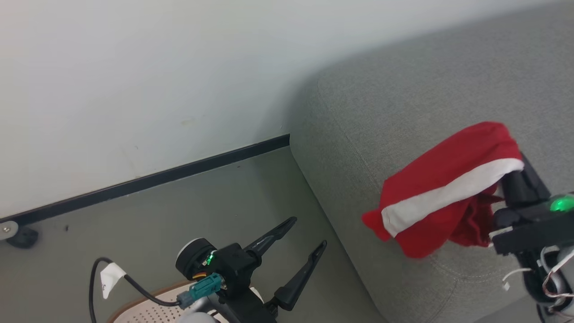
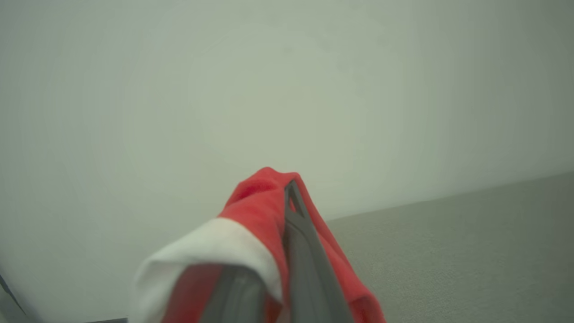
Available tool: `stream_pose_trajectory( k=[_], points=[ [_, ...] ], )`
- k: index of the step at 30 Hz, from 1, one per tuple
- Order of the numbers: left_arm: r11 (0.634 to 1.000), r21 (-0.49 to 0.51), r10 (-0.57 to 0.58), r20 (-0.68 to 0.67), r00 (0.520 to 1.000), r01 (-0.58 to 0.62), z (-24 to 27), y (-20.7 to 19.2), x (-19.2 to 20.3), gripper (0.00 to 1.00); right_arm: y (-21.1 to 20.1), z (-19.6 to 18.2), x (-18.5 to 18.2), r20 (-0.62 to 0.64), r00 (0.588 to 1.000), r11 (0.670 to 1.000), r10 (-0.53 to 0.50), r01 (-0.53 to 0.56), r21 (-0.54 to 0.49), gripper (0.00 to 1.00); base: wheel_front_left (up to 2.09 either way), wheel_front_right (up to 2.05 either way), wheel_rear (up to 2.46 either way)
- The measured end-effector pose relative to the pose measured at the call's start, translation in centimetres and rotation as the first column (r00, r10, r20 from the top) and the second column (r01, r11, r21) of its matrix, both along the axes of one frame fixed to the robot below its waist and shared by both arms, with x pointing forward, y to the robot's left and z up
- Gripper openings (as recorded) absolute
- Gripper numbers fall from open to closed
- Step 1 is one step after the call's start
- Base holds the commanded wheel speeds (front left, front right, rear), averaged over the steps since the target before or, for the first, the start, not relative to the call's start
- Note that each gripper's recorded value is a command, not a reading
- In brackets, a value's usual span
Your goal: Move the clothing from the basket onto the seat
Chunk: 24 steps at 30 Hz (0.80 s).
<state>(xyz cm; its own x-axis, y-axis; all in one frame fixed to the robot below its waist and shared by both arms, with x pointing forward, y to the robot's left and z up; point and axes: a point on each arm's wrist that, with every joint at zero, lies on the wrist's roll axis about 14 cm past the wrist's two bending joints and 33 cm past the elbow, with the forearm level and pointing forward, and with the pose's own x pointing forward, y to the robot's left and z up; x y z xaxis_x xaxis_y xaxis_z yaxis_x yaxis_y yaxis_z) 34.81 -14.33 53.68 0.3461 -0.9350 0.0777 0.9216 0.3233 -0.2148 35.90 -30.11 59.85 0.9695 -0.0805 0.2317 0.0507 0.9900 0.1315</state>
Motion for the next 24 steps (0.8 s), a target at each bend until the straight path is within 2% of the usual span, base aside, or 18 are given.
stream_pose_trajectory(
  k=[7, 13, 18, 24],
  points=[
    [1.000, 0.017, 0.019, -0.017, 1.000, -0.018, -1.1, 0.9, 1.0, 1.00, -1.8, 4.9, 1.6, 0.113, 0.994, 0.997, -0.011, 0.020, -0.076, 0.00, 0.00, 0.00, 0.00],
    [0.999, 0.021, 0.026, -0.032, 0.999, -0.025, -1.8, 1.5, 1.8, 1.00, -4.3, 7.5, 2.7, 0.165, 0.985, 0.988, -0.053, 0.076, -0.132, 0.00, 0.00, 0.00, 0.00],
    [0.999, 0.026, 0.031, -0.030, 0.999, -0.030, -2.4, 2.2, 2.8, 1.00, -6.4, 8.8, 4.0, 0.187, 0.978, 0.982, -0.089, 0.117, -0.147, 0.00, 0.00, 0.00, 0.00],
    [0.998, 0.039, 0.050, -0.039, 0.998, -0.048, -3.5, 3.3, 4.6, 1.00, -8.4, 8.0, 6.3, 0.160, 0.978, 0.976, -0.137, 0.161, -0.147, 0.00, 0.00, 0.00, 0.00]
  ],
)
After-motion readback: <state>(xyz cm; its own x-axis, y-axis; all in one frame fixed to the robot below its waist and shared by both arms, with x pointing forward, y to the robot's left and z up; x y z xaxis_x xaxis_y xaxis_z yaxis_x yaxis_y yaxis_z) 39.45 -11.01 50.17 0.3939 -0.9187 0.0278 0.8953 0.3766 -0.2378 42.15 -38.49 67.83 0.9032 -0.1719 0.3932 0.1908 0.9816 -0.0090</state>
